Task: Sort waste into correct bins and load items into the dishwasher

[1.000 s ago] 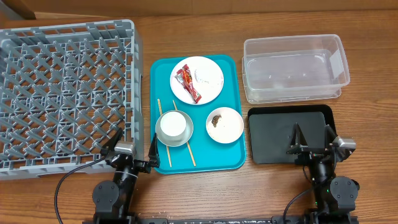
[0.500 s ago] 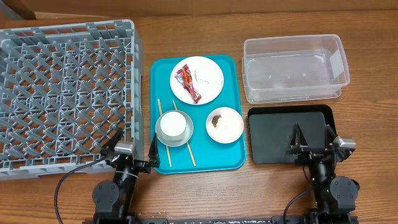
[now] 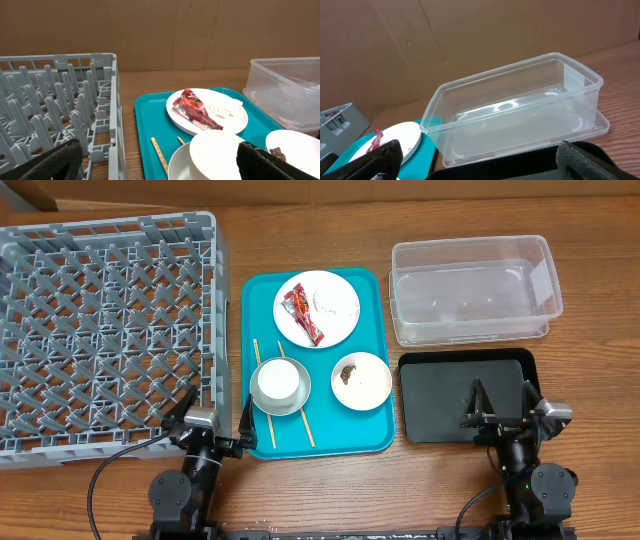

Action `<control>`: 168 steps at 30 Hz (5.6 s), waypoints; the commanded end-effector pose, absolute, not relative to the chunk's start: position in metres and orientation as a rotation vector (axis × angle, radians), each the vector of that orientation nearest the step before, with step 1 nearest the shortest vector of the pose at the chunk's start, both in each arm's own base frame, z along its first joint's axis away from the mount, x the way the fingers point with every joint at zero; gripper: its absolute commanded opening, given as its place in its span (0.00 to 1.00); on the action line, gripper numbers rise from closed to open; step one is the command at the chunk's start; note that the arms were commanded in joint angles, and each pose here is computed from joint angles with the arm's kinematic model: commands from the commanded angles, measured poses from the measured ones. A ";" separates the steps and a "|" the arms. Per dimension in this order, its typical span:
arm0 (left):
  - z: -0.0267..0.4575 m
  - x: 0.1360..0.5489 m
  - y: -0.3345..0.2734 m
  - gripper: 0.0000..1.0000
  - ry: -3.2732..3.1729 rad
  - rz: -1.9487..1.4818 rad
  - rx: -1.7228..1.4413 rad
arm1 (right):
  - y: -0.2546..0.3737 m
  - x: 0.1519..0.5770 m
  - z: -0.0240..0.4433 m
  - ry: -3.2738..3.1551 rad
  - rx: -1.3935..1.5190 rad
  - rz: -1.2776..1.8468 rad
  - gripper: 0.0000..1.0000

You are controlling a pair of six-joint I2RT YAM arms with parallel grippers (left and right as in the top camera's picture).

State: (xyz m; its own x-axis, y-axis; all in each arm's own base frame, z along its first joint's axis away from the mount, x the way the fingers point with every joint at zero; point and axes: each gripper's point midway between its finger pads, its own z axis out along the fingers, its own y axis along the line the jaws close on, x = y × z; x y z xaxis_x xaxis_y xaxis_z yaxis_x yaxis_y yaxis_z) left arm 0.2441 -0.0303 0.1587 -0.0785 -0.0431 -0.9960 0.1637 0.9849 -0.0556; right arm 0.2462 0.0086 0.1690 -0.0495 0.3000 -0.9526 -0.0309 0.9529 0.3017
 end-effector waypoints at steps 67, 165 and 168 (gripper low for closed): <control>0.190 0.264 0.028 1.00 2.788 -0.248 -0.370 | 0.281 0.304 0.082 2.682 -0.334 0.436 0.51; 0.192 0.270 0.030 1.00 2.764 -0.238 -0.364 | 0.009 0.301 0.191 1.884 0.802 2.054 0.04; 0.192 0.270 0.030 1.00 2.764 -0.238 -0.364 | 0.009 0.300 0.191 1.881 0.821 2.062 0.04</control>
State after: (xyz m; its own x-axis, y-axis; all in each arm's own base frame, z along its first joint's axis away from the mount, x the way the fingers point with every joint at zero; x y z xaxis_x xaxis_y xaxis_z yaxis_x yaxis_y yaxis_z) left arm 0.2642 0.0289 0.1841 -0.9146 -0.2883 -0.2835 -0.2370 0.9503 -0.2017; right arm 0.3035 0.0082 0.1848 -0.8140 0.5447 0.2019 0.1844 -0.0874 0.9790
